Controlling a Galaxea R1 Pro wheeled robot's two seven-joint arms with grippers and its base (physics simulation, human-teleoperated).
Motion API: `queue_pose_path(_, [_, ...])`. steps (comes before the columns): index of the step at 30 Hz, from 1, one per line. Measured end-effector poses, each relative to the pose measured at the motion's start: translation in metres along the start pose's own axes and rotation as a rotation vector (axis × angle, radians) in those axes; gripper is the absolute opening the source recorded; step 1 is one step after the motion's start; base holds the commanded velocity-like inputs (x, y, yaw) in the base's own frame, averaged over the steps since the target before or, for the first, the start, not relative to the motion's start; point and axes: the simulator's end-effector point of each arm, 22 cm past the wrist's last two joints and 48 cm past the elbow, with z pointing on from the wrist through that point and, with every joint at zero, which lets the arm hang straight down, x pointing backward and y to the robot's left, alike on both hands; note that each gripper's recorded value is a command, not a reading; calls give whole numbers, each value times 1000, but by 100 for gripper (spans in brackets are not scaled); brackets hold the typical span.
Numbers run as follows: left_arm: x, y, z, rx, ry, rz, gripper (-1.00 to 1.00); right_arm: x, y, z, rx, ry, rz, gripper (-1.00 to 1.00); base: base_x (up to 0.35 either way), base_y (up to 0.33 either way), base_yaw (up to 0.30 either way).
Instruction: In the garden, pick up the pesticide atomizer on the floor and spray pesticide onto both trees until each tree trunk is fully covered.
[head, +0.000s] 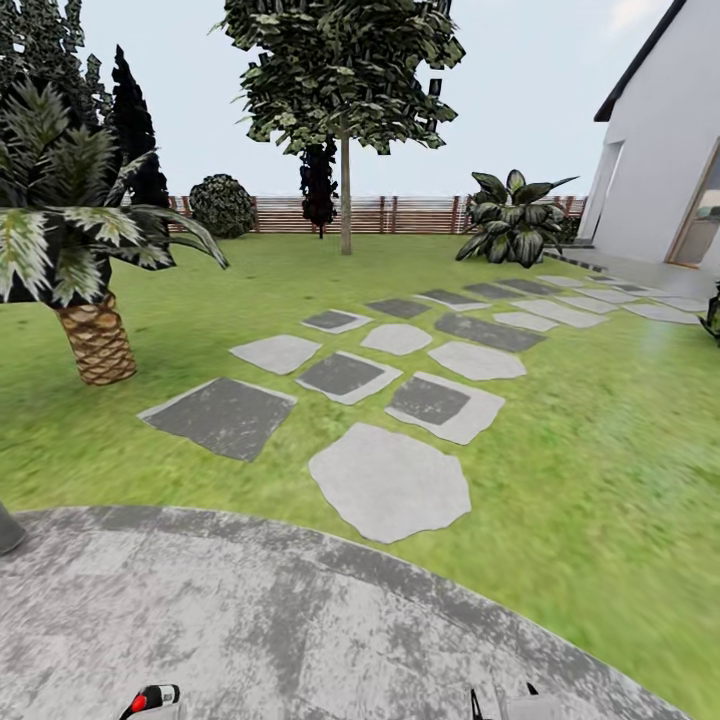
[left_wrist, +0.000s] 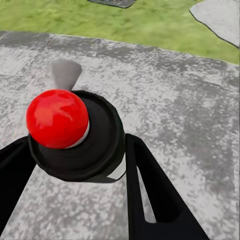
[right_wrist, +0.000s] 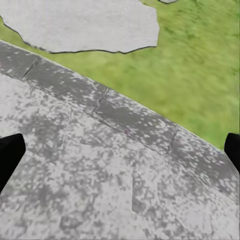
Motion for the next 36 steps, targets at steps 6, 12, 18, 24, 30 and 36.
queue_pose_path(6, [2,2,-1,-7,3,1,-100,0,3,0,-6,0,-1,100,341,0,0])
queue_pose_path(12, [4,3,-2,-9,7,4,-100,0,1,0,-2,0,-1,100,341,0,0])
queue_pose_path(18, [5,1,-2,-1,9,11,-100,1,2,0,-5,2,-3,100,341,0,0])
queue_pose_path(24, [4,1,-2,-1,8,11,-100,0,6,-1,-13,2,-2,100,341,0,0])
queue_pose_path(30, [4,3,-2,-5,6,9,-100,0,9,-1,-17,1,-1,100,341,0,0])
queue_pose_path(36, [4,6,-1,-15,7,2,-100,0,8,-1,-14,3,0,100,341,0,0])
